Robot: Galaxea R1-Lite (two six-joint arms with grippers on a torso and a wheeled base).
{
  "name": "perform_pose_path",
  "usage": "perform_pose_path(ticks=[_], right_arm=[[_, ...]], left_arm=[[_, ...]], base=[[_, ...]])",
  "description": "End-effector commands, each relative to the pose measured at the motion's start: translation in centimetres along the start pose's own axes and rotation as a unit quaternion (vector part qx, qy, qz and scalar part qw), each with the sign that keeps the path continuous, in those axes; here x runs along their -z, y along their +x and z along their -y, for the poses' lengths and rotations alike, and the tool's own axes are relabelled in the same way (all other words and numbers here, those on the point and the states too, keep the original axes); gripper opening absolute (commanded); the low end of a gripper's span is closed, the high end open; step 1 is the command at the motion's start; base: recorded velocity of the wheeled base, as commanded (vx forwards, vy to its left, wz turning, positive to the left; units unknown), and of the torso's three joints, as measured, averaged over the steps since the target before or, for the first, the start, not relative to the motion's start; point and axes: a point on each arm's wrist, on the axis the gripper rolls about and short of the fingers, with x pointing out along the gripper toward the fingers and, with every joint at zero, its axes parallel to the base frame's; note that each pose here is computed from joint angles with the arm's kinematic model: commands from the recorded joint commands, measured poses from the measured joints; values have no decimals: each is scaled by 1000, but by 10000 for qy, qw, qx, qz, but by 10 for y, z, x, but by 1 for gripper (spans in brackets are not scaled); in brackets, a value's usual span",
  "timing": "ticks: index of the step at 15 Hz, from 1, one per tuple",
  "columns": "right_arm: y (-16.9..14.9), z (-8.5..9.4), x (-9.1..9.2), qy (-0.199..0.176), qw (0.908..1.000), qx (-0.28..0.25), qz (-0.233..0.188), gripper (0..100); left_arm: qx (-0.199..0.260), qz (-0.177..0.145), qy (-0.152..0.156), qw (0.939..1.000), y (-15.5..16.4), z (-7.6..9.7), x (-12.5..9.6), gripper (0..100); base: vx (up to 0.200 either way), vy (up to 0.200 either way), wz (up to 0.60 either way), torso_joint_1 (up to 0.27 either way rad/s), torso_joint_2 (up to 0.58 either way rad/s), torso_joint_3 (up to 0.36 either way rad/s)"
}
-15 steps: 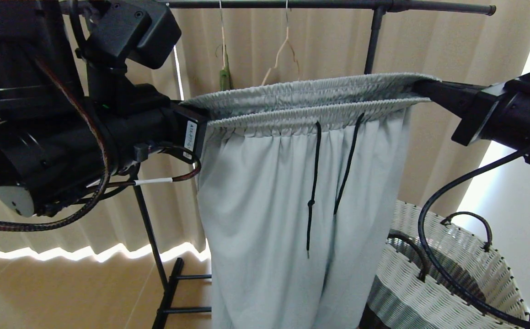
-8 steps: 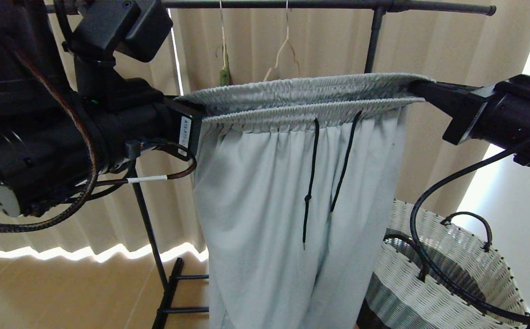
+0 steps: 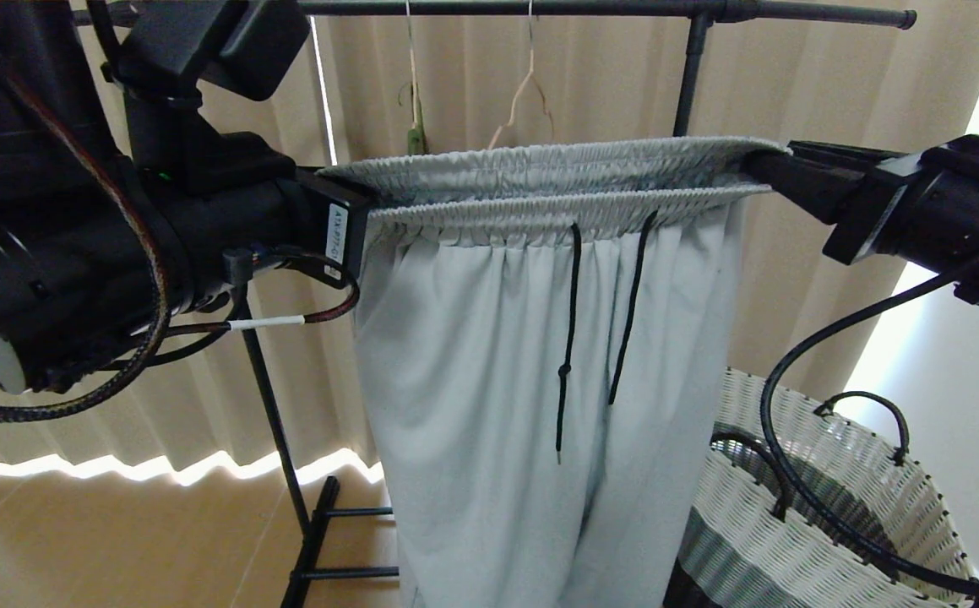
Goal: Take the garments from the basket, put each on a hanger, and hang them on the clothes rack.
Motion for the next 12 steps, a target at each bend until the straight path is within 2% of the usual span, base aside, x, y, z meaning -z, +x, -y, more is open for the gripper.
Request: perform_pose_path(ticks=[1, 2, 6, 8, 12], right_arm=[[-1, 0, 6, 16, 9999, -20, -104, 100], [-2, -1, 10, 26, 9999, -28, -142, 100], [-8, -1, 23, 25, 9998, -87, 157, 100], [-9, -1, 23, 26, 9996, -102, 272, 100], [-19, -3, 17, 332, 9981, -336, 408, 100]], left_arm=[[-10, -47, 9, 10000, 1, 1, 2, 0], [-13, -63, 14, 10000, 2, 1, 3, 0], [-342, -168, -1, 9993, 5, 0, 4, 0], [-398, -141, -26, 9991, 8, 0, 2, 0], [-616, -12, -110, 9980, 23, -3, -2, 0]], base=[[0, 0, 0, 0, 0, 0], [0, 0, 0, 0, 0, 0], [0, 0, 0, 0, 0, 0], [0, 0, 0, 0, 0, 0], [0, 0, 0, 0, 0, 0]])
